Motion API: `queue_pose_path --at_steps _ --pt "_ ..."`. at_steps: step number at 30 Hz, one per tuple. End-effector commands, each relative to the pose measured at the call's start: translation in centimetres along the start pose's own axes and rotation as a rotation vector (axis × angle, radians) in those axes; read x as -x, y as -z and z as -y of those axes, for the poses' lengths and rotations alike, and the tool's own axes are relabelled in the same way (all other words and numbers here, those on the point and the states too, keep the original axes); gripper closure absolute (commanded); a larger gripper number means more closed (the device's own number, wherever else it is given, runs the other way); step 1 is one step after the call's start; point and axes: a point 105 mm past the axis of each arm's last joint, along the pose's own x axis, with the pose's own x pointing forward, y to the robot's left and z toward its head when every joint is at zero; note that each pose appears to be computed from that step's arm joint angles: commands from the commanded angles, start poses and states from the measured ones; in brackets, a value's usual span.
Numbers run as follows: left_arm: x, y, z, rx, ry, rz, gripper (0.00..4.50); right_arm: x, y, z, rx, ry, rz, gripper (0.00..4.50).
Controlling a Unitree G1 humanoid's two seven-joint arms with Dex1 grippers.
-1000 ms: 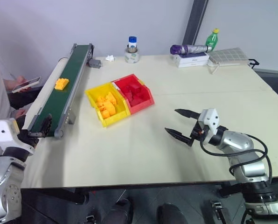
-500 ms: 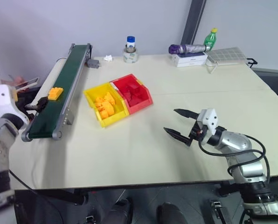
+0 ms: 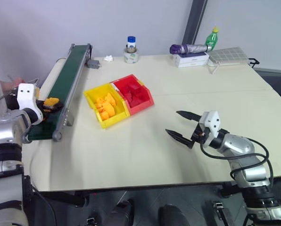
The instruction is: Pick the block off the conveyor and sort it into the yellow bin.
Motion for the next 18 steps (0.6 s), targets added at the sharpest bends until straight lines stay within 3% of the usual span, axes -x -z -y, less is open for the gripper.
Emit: queue_pose_path --at_steps 1,5,6,8,12,18 --pt "0.2 -1.0 -0.4 -0.025 -0.016 0.018 0.93 0.3 -1.5 0.1 0.046 0.010 0.034 0.00" --pt "0.7 -1.6 -0.8 -0.024 -0.044 0.053 2.97 0.4 -1.5 0.3 0.049 0.015 0.031 0.00" --pt "0.9 -2.5 -0.5 -0.013 -0.035 0.088 3.21 0.3 -1.5 0.3 0.050 0.015 0.032 0.00" --pt "1.2 -4.3 0.8 -0.065 0.002 0.154 3.14 0.2 -1.5 0.3 0.048 0.013 0.032 0.00" --pt "1.5 -7.3 5.3 0.005 0.153 0.294 3.14 0.0 -1.5 0.2 0.047 0.003 0.036 0.00" --pt "-0.6 -8.2 11.4 -0.038 0.227 0.309 3.14 -0.4 -1.5 0.5 0.047 -0.003 0.040 0.00"
